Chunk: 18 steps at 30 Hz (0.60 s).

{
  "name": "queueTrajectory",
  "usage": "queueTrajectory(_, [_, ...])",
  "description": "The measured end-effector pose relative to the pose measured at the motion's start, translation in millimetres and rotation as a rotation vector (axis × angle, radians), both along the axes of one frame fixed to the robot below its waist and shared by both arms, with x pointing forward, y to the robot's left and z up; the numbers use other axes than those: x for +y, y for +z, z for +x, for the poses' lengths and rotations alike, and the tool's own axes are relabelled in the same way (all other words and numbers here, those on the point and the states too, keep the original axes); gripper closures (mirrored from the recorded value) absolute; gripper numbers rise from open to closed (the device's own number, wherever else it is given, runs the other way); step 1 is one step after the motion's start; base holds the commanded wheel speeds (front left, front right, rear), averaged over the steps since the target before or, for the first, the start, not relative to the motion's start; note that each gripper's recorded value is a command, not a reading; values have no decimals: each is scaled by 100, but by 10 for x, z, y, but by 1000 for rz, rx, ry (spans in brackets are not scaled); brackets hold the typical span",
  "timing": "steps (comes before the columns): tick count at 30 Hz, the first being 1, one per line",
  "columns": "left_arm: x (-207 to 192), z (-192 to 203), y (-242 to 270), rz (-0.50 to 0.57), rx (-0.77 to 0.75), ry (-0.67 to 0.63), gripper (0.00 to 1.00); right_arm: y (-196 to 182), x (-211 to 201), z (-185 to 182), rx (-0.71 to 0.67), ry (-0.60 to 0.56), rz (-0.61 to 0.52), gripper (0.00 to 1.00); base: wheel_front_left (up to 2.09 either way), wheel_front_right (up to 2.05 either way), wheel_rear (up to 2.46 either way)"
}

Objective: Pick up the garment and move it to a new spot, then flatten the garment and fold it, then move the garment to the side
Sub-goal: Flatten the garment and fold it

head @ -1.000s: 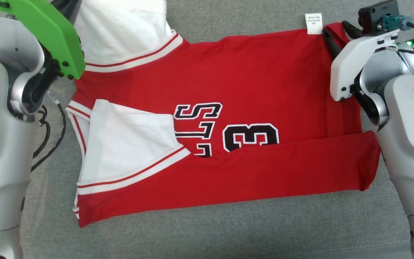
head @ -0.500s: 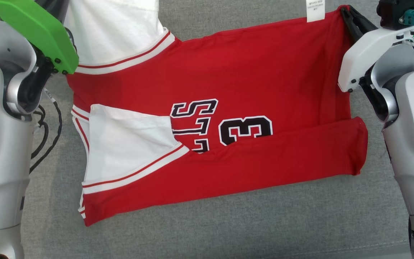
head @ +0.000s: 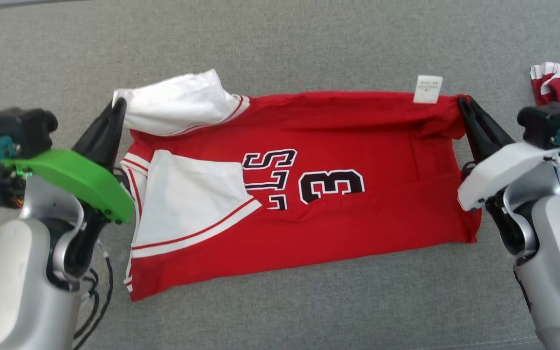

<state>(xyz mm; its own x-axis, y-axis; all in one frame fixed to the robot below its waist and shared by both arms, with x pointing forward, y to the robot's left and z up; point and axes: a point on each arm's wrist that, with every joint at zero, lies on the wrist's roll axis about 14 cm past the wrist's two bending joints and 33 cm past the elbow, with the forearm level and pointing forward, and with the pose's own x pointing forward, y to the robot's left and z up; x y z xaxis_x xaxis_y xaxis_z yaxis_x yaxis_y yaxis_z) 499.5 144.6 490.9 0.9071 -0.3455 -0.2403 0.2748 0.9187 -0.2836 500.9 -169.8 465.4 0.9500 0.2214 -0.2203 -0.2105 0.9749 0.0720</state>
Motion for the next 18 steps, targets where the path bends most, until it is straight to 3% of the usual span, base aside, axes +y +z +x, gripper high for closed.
queueTrajectory(9, [43, -743, -160, -128, 54, 109, 100, -37, -72, -423, 20, -52, 68, 100, 0, 0, 0])
queueTrajectory(18, [85, -1053, -358, -178, 109, 185, 100, -29, -59, -559, 24, -72, 92, 100, 0, 0, 0])
